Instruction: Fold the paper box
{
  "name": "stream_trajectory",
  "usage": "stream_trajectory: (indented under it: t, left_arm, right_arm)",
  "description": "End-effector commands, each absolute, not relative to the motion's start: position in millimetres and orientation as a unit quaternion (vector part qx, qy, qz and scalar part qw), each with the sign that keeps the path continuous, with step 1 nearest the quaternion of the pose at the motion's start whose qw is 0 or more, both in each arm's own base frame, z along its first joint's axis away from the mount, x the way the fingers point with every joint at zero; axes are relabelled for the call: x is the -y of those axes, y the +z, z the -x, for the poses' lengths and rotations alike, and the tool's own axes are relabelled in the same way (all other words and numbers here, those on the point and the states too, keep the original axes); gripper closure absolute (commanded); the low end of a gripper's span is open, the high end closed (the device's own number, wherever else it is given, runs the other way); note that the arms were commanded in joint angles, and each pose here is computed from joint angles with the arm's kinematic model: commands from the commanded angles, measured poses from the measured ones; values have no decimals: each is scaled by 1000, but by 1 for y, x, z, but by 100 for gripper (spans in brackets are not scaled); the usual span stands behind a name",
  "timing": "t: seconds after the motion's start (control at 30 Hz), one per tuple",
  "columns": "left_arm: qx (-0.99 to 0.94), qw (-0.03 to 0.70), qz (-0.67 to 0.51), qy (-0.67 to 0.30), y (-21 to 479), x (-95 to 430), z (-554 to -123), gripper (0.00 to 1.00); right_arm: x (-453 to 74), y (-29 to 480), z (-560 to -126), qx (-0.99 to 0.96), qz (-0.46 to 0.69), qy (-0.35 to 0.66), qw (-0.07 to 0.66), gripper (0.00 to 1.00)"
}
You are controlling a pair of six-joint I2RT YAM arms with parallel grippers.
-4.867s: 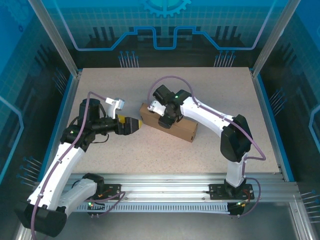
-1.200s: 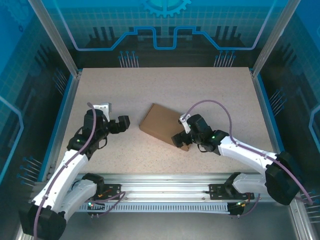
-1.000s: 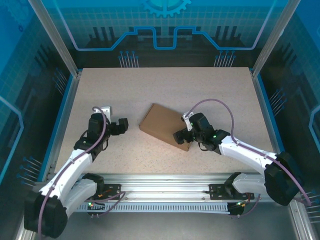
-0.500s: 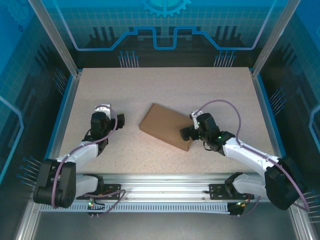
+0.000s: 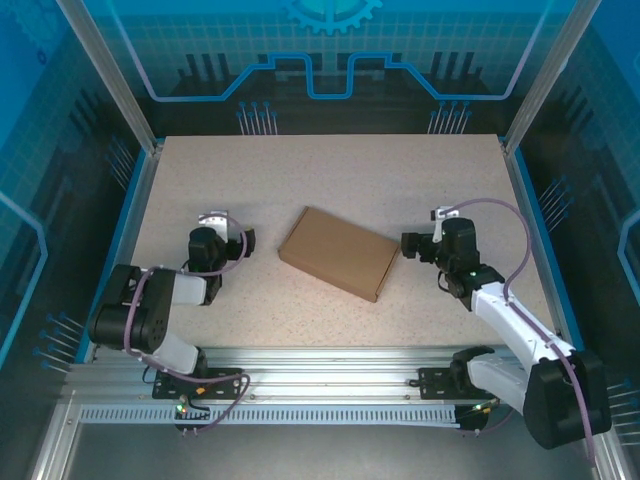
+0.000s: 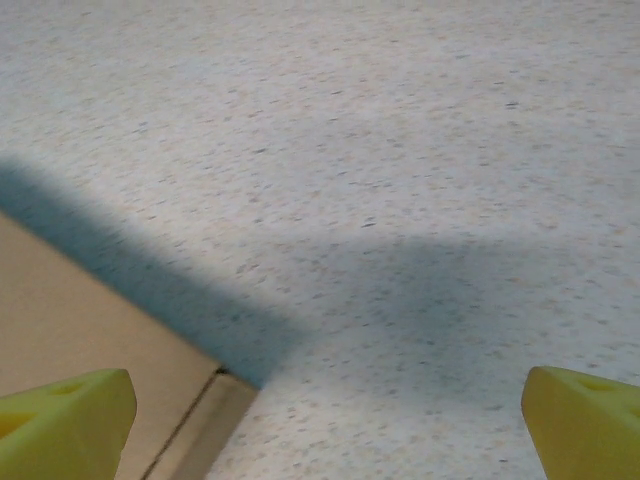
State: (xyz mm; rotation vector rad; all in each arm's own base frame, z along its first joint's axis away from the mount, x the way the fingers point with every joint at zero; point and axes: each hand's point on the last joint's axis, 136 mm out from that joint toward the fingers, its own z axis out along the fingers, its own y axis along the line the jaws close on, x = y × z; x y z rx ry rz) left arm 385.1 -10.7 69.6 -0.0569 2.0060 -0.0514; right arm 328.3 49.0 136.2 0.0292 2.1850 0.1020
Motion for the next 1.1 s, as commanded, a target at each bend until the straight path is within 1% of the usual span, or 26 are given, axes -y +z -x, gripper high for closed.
stream_trajectory:
  t: [0.0, 0.07, 0.3, 0.37, 0.5, 0.6, 0.63, 0.73, 0.83, 0.97, 1.07]
  left_arm:
    - [-817, 575, 23, -30, 94, 8, -398, 1]
    - [-816, 577, 23, -30, 95, 7, -399, 1]
    - [-816, 577, 23, -30, 95, 7, -398, 1]
    - [-816, 577, 24, -29, 95, 7, -398, 1]
    - [-816, 577, 24, -30, 95, 7, -398, 1]
    - [-816, 577, 24, -30, 95, 7, -399, 1]
    - [-816, 576, 24, -30, 95, 7, -398, 1]
    - [-815, 578, 23, -30, 96, 7, -399, 1]
    - [-816, 577, 24, -30, 95, 7, -398, 1]
    - [-816, 577, 24, -30, 95, 7, -399, 1]
    - [-816, 577, 23, -30, 96, 7, -399, 1]
  right_arm:
    - [-22, 145, -343, -877, -48, 10, 478, 0]
    - [-13, 142, -347, -875, -57, 0, 480, 0]
    - [25, 129, -361, -865, -73, -94, 487, 0]
    - [27, 122, -365, -863, -69, -103, 490, 0]
    - [28, 113, -375, -844, -58, -116, 521, 0]
    - [28, 117, -384, -834, -42, -130, 534, 0]
    - [25, 119, -387, -829, -31, -130, 543, 0]
    - [19, 117, -392, -833, -7, -130, 538, 0]
    - [4, 116, -392, -832, 32, -104, 543, 0]
    - [8, 120, -385, -825, 18, -96, 557, 0]
    - [2, 120, -385, -823, 37, -84, 560, 0]
